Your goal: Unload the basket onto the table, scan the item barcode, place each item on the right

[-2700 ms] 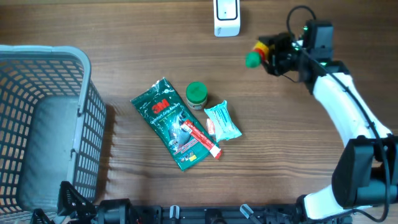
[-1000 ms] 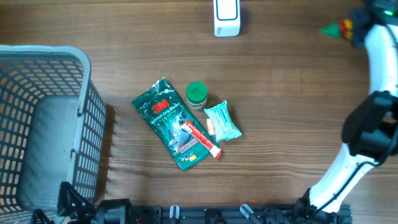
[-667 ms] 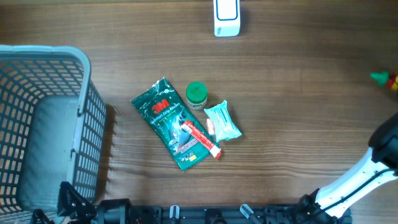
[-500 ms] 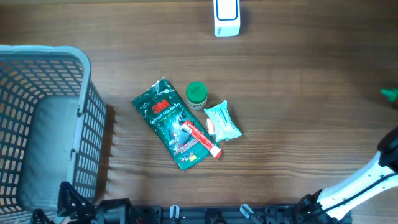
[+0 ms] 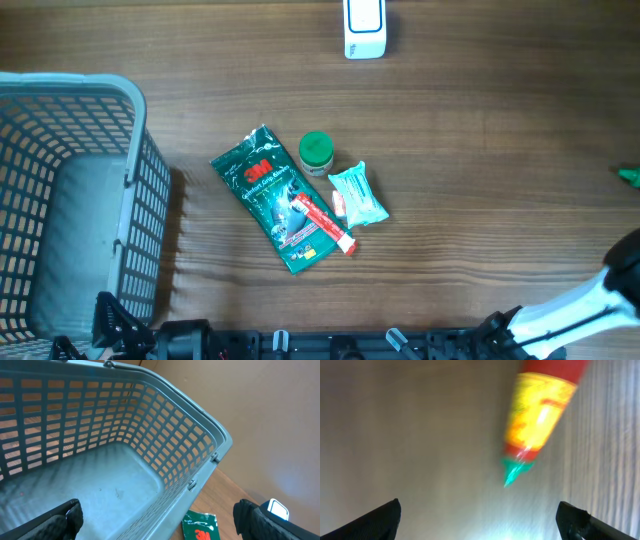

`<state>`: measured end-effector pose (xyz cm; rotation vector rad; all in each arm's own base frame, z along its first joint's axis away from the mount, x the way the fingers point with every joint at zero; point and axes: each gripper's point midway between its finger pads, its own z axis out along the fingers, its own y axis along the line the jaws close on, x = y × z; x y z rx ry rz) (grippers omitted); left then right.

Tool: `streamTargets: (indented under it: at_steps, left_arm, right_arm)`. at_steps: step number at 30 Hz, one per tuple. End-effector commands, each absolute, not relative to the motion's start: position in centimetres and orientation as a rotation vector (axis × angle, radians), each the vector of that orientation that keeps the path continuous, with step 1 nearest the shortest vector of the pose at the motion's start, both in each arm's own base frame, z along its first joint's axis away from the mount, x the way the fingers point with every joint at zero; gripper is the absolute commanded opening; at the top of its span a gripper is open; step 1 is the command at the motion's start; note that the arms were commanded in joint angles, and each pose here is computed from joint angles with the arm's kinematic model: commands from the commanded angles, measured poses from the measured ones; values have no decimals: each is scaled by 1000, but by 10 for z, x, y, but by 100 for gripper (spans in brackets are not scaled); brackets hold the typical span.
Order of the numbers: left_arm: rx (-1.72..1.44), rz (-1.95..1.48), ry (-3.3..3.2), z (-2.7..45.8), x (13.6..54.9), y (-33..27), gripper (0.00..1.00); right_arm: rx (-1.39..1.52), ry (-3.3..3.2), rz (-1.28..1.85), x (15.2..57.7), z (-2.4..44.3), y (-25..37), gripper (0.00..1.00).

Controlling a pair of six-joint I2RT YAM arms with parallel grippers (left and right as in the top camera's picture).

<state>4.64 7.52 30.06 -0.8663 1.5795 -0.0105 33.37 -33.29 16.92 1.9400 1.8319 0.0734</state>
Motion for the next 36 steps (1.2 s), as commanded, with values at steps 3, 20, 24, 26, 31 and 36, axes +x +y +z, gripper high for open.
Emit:
streamTargets:
  at_steps: [3,20,24,26,31,36]
  left_arm:
    - [-874,-8,1611,290,47,74,100]
    - [-874,-8,1611,290,47,74,100]
    - [-874,-8,1611,290,47,74,100]
    - [-874,-8,1611,290,47,74,100]
    - [-874,-8,1611,290,47,74,100]
    - [-874,-8,1611,290,47,74,100]
  right_arm:
    - [1602,1863,513,355,307,-197,100]
    - [1166,2334,820,341,329,52,100]
    - [1086,2396,752,334,324,76,100]
    - [1042,2406,674,334,320,82,100]
    - [940,2445,452,330,304,96,100]
    - [847,2550,399,337,276,131,100]
